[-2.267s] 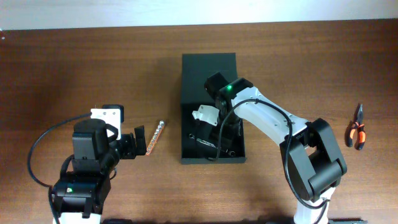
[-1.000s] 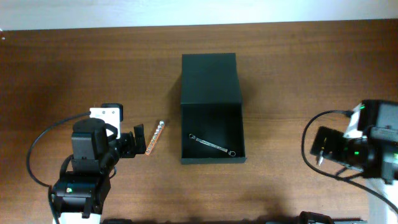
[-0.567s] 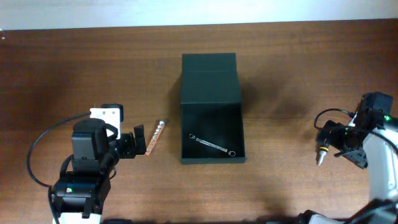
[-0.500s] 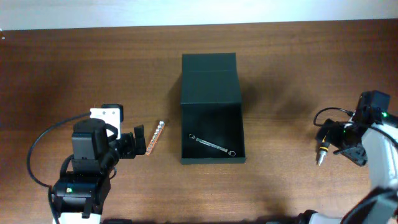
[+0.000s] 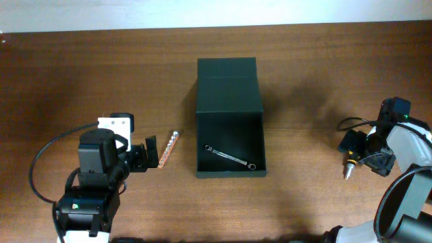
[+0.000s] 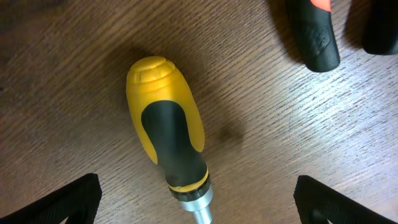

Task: Pack container
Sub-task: 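Grasp the yellow-black screwdriver with the right gripper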

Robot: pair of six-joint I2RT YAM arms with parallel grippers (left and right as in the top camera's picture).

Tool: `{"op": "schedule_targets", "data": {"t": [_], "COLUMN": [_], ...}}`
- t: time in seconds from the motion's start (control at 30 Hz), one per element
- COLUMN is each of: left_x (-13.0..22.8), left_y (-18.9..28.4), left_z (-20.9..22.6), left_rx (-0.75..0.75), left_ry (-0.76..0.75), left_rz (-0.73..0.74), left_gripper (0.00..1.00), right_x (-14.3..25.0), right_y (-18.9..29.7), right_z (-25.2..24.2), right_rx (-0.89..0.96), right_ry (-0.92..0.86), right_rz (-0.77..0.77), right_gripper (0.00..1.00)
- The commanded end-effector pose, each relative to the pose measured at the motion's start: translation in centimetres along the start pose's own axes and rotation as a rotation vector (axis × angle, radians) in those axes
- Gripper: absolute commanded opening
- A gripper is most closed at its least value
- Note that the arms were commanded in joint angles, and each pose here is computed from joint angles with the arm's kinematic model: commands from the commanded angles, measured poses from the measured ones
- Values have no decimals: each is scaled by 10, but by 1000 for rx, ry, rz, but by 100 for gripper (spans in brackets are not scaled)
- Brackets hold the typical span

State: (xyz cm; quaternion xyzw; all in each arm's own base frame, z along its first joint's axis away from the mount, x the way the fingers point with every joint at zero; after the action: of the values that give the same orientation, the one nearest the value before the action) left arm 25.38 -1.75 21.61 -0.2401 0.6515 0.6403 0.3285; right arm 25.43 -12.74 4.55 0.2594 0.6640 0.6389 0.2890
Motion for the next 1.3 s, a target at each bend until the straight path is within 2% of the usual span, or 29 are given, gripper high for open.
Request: {"op": "schedule_targets", "data": {"t": [0.0,0.67,0.77,0.83,0.93,1.0,1.23,1.27], "left_x": [-6,-6,-6,-6,-6,-6,-6,-6], "left_y": [3,3,3,3,3,3,3,3], "left_z": [2,2,2,2,2,2,2,2], "left_rx": [-8,-8,-8,-8,-8,-8,-8,-8], "left_ry": [-14,-14,-14,-14,-14,-14,-14,-14], "left_rz": [-15,-16,-16,-16,-17,-17,-16,-16], "left_gripper": [99,99,99,99,99,99,99,99], "right_x": [3,12,13,14,14,14,14,14], "right_y": [-10,-48,-48,-48,-48,-48,-48,-48], "right_z": [-3,-4,-2,1,2,2,2,2], "right_rx": [12,-16,-29,-52,-54,-54,-54,-54], "right_ry": [-13,-15,-15,-15,-15,-14,-14,-14], "right_rz": [21,-45,-40,-31,-31,-31,-30,-30], "right_gripper": [100,94,85,70,65,57,44,40]}}
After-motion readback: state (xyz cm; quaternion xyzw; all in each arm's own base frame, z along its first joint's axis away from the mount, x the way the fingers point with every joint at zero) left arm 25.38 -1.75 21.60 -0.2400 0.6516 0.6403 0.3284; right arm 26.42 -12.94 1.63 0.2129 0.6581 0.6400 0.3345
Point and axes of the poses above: each gripper's point midway between its finger pads, its own y axis back along the fingers, its own z axis along the line the jaws close on, x = y × z, the point moved 2 cm from there along y, back along the fingers, and after that the axes turned 8 degrees about -y, right-handed, at the moved point
